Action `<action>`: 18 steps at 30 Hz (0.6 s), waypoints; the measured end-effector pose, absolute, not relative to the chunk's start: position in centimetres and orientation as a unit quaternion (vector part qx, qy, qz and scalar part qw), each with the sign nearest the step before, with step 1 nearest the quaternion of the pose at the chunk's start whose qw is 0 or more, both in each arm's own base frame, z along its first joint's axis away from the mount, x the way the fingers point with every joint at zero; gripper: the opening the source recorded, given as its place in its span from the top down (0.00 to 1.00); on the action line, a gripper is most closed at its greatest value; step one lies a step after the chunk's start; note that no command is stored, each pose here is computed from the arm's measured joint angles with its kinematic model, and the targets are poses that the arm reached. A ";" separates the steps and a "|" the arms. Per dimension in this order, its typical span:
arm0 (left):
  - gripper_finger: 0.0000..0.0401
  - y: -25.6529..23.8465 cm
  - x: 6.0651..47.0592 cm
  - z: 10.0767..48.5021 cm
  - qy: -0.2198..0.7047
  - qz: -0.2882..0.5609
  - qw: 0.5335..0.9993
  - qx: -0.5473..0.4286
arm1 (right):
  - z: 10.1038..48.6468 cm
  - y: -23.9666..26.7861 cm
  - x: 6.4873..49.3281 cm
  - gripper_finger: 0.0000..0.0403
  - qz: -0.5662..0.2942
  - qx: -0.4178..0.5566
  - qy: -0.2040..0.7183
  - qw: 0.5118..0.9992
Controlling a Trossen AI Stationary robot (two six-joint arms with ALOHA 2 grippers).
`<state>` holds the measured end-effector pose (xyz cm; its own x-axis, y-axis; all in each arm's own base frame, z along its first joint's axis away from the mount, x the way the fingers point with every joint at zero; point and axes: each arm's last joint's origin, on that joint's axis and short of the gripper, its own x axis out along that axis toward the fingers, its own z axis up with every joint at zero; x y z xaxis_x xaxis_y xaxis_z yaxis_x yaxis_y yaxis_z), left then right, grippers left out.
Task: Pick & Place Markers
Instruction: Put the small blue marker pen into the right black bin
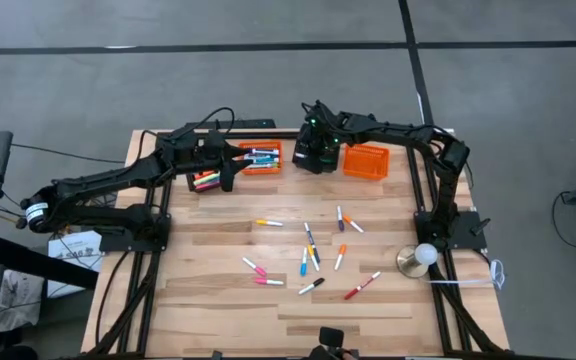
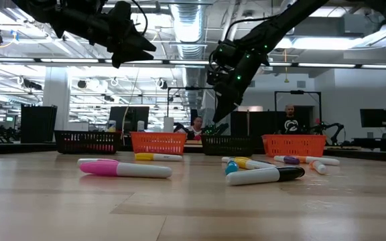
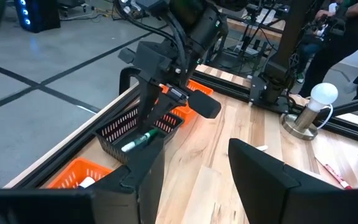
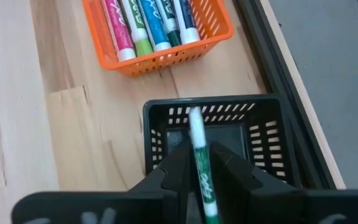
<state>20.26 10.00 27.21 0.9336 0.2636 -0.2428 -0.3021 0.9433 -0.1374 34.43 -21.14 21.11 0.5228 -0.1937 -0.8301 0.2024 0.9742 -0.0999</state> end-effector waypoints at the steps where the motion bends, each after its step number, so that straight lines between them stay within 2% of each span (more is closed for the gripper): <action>1: 0.56 10.0 20.3 27.2 0.111 0.144 0.979 -0.087 | 21.1 -21.2 34.4 0.86 -0.115 0.004 0.474 0.873; 9: 0.56 10.0 20.3 27.2 0.111 0.144 0.979 -0.086 | 22.3 -21.2 34.5 0.87 -0.124 -0.004 0.448 0.885; 18: 0.56 10.0 20.3 27.2 0.113 0.144 0.980 -0.079 | 28.7 -19.6 32.8 0.94 -0.085 -0.014 0.342 0.936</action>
